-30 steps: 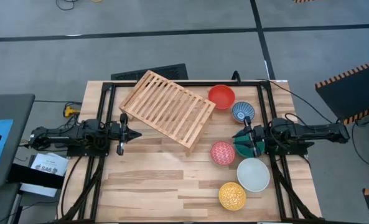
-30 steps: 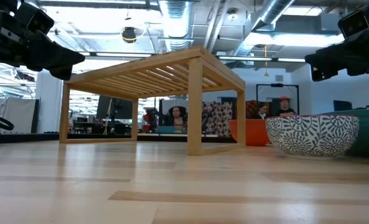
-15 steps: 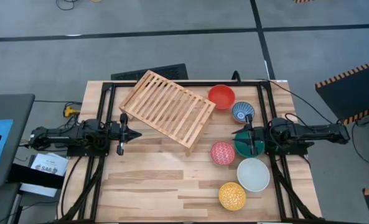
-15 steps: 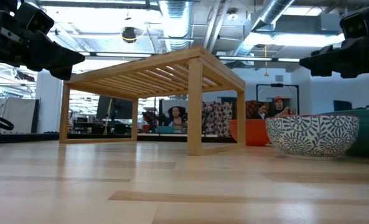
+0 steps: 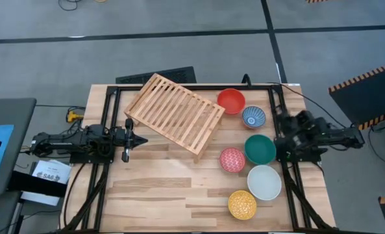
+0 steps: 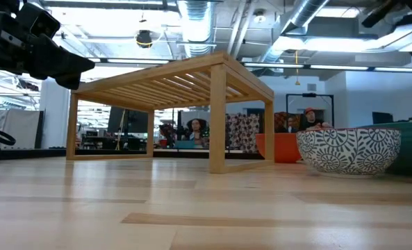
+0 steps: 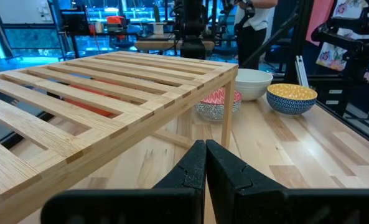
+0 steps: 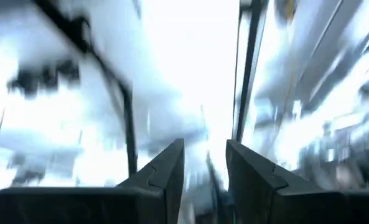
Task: Place and stack bowls onto a shelf
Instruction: Put the orange bowl on the shelf
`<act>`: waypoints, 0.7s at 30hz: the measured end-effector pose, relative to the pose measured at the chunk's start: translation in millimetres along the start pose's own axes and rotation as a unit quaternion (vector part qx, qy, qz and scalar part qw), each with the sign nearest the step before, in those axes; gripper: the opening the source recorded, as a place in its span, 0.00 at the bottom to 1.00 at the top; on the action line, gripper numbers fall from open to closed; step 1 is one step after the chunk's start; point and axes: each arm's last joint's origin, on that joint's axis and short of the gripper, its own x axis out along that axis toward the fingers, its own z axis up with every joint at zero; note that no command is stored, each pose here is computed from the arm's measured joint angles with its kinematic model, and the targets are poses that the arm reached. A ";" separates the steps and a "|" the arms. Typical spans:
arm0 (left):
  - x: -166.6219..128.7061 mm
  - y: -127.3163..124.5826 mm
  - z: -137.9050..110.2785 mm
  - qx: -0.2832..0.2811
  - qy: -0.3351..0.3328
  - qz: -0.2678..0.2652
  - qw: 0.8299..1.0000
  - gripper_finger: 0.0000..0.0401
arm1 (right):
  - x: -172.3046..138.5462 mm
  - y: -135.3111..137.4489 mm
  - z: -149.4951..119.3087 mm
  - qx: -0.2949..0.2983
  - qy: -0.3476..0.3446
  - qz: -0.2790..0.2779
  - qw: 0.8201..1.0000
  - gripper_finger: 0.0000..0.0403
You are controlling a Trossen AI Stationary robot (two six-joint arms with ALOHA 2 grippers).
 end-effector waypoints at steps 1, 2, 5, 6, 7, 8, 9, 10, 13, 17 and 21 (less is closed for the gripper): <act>0.0 0.0 0.0 0.000 0.000 0.000 1.000 0.00 | 0.2 0.3 4.0 -0.007 -0.022 -0.008 1.000 0.36; 0.0 0.0 0.0 0.000 0.000 0.000 1.000 0.00 | 0.6 0.5 7.6 -0.011 -0.040 -0.018 0.999 0.36; 0.0 0.0 0.0 0.000 0.000 0.000 1.000 0.00 | 3.2 -0.4 14.9 -0.002 -0.070 -0.061 0.996 0.36; 0.0 0.0 0.1 0.000 0.000 0.000 1.000 0.00 | 4.5 -0.6 16.9 0.013 -0.077 -0.075 0.994 0.36; 0.0 0.0 0.0 0.000 0.000 0.000 1.000 0.00 | 6.7 -0.8 19.2 0.032 -0.084 -0.089 0.992 0.36; 0.0 0.0 0.0 0.000 0.000 0.000 1.000 0.00 | 10.0 -0.7 21.2 0.048 -0.088 -0.099 0.990 0.36; 0.0 0.0 0.0 0.000 0.000 0.000 1.000 0.00 | 13.5 -0.6 22.3 0.059 -0.088 -0.108 0.988 0.36; 0.0 0.0 0.1 0.000 0.000 0.000 1.000 0.00 | 17.6 -1.0 22.2 0.062 -0.082 -0.122 0.987 0.36; 0.0 0.0 0.0 0.000 0.000 0.000 1.000 0.00 | 35.7 -3.4 20.4 0.051 -0.045 -0.194 0.979 0.36; 0.0 0.0 0.0 0.000 0.000 0.000 1.000 0.00 | 65.6 -13.0 6.7 0.031 0.058 -0.343 0.937 0.36; 0.0 0.0 0.0 0.000 0.000 0.000 1.000 0.00 | 80.0 -33.4 1.1 -0.012 0.164 -0.511 0.844 0.36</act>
